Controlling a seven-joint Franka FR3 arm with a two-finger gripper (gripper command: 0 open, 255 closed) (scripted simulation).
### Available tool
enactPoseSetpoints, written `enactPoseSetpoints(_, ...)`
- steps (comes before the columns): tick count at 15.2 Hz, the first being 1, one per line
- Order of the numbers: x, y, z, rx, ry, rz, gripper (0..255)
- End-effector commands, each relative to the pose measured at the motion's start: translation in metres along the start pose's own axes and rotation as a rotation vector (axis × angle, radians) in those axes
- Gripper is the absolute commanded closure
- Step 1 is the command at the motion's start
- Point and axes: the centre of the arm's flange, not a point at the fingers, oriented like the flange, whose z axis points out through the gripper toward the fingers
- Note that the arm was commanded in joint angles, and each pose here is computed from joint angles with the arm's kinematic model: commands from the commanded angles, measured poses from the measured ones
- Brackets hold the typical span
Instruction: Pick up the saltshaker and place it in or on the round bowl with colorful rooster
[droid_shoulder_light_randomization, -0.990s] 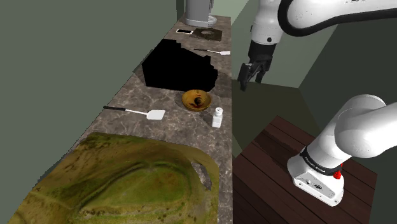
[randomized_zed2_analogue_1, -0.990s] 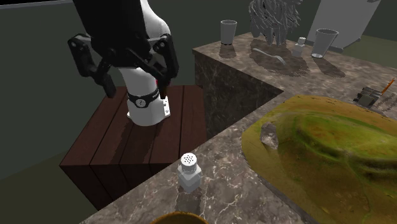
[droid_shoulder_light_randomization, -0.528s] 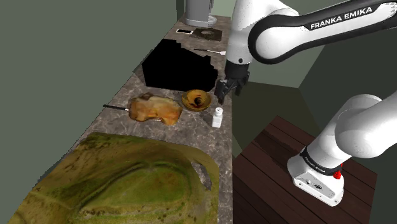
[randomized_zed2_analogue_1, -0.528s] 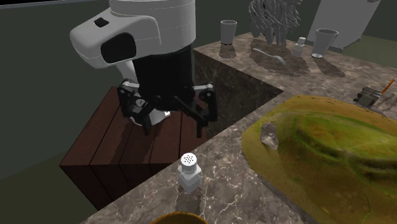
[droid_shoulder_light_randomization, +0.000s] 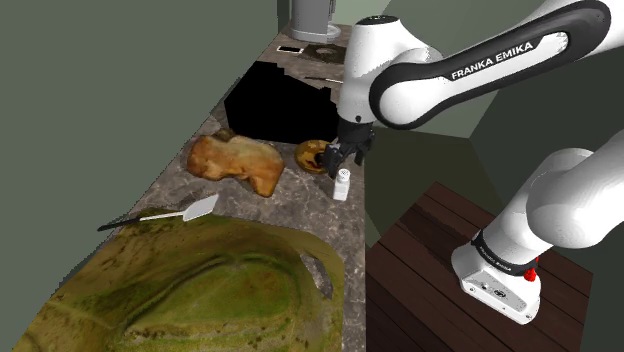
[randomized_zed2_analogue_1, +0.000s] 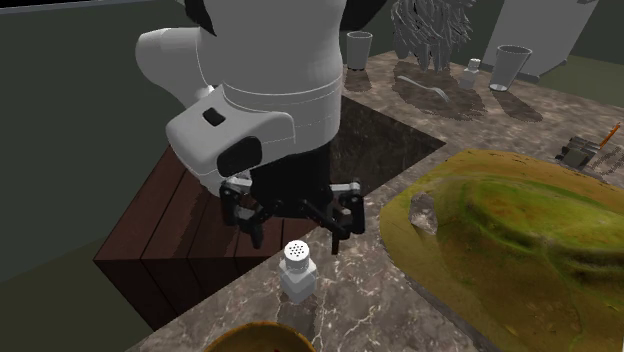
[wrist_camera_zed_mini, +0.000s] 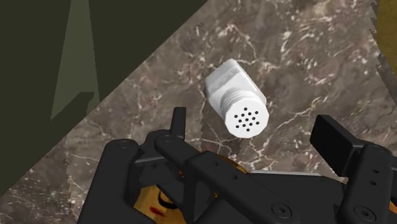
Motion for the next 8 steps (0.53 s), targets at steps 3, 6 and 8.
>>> enactPoseSetpoints(3, -0.0006, 0.0003, 0.0142, 0.000, 0.001, 0.000, 0)
enactPoseSetpoints(6, -0.0006, 0.0003, 0.0142, 0.000, 0.001, 0.000, 0)
enactPoseSetpoints(8, -0.0005, 0.0003, 0.0142, 0.000, 0.001, 0.000, 0)
